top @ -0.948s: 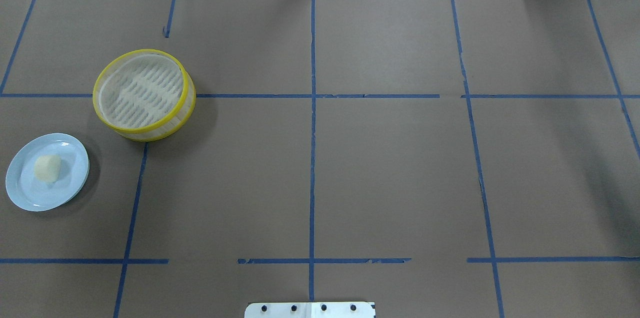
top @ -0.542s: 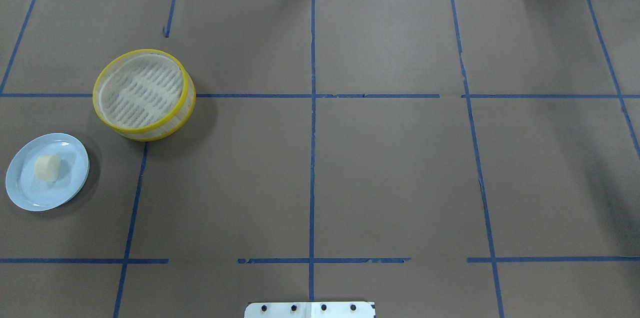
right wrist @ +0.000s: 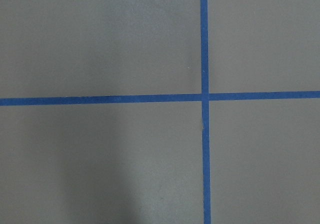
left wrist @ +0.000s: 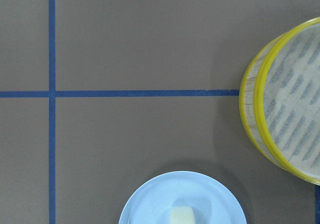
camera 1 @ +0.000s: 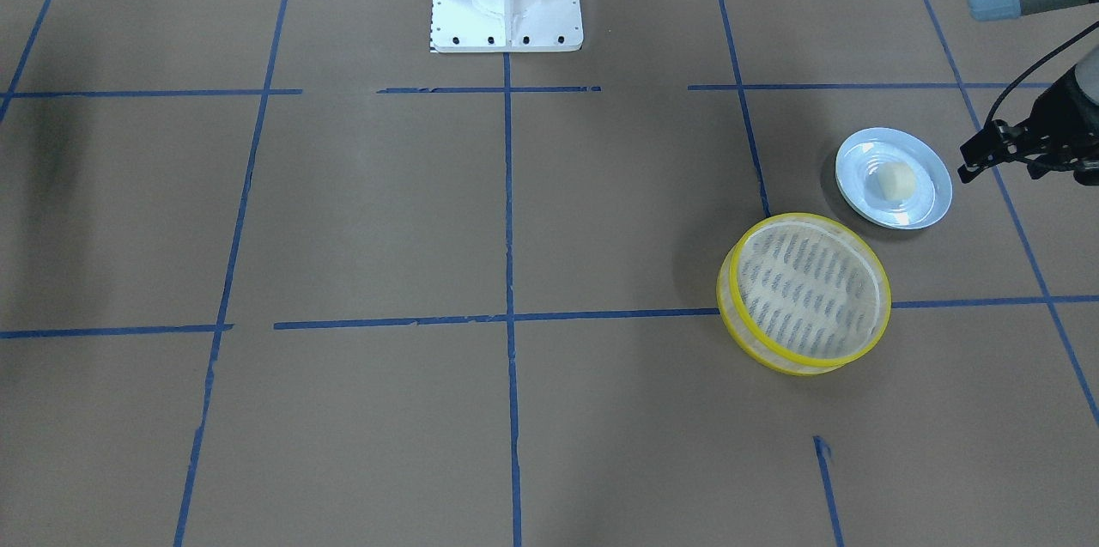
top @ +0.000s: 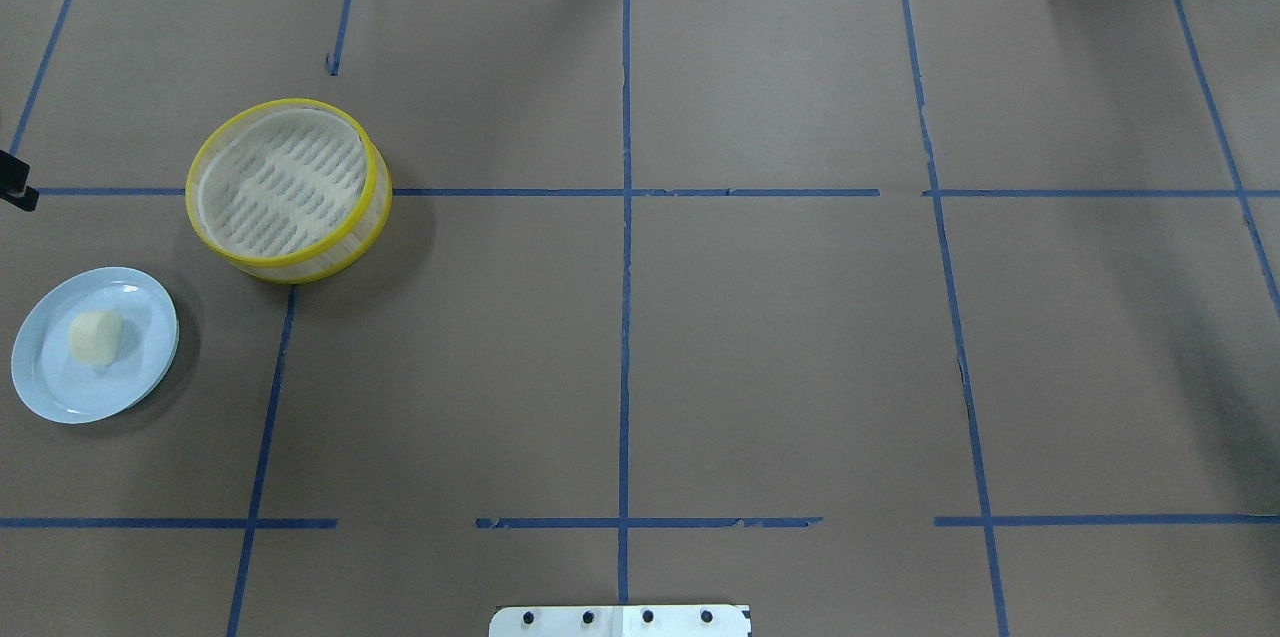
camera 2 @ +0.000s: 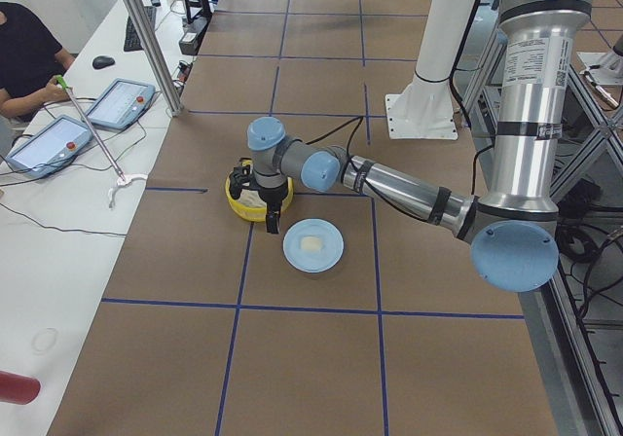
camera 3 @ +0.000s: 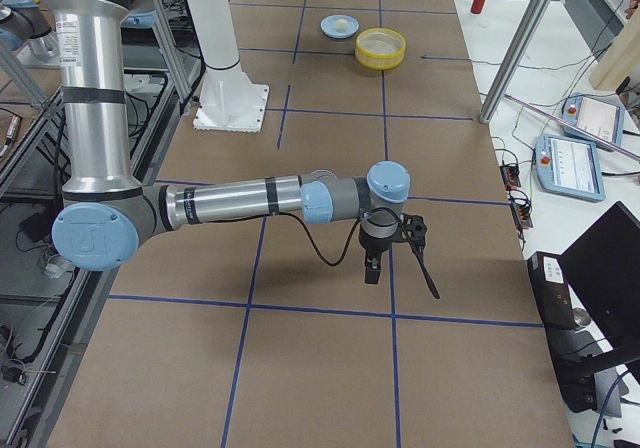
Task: Place bun in steamer
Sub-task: 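Move the left gripper over the pale bun on the blue plate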
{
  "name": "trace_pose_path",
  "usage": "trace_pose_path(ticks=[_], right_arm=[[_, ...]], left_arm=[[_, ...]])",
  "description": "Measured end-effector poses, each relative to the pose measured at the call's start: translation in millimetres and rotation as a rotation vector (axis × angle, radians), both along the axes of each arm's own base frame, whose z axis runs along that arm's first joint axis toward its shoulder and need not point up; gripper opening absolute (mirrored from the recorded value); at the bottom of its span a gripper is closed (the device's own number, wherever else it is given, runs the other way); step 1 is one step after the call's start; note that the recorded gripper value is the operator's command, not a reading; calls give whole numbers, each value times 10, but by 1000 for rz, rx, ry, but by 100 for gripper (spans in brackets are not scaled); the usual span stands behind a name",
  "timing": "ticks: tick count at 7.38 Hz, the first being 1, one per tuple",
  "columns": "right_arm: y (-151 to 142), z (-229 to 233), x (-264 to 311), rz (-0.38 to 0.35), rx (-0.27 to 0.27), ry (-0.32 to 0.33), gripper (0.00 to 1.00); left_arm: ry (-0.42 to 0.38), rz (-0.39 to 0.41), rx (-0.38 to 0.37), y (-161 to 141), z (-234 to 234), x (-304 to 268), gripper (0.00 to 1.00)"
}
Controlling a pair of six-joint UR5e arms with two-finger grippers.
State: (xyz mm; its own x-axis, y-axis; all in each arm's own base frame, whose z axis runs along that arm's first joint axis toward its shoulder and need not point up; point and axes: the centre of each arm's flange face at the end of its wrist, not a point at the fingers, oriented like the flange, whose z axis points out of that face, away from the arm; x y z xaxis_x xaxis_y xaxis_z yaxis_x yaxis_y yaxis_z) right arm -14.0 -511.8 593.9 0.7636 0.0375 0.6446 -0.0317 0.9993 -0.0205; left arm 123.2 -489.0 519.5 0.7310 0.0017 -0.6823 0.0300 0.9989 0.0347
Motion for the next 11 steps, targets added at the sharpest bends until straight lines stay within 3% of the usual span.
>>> trace_pose_path(ticks=[4,7,11], right_arm=[[0,0,-6,-1,0,0,100],[0,0,-5,-1,0,0,100],[0,0,0,0,0,0,100]], left_arm=[[17,-19,-47,365,390,475,100],[21,-3,-84,481,561,761,100],[47,4,-72,525,901,912,100]])
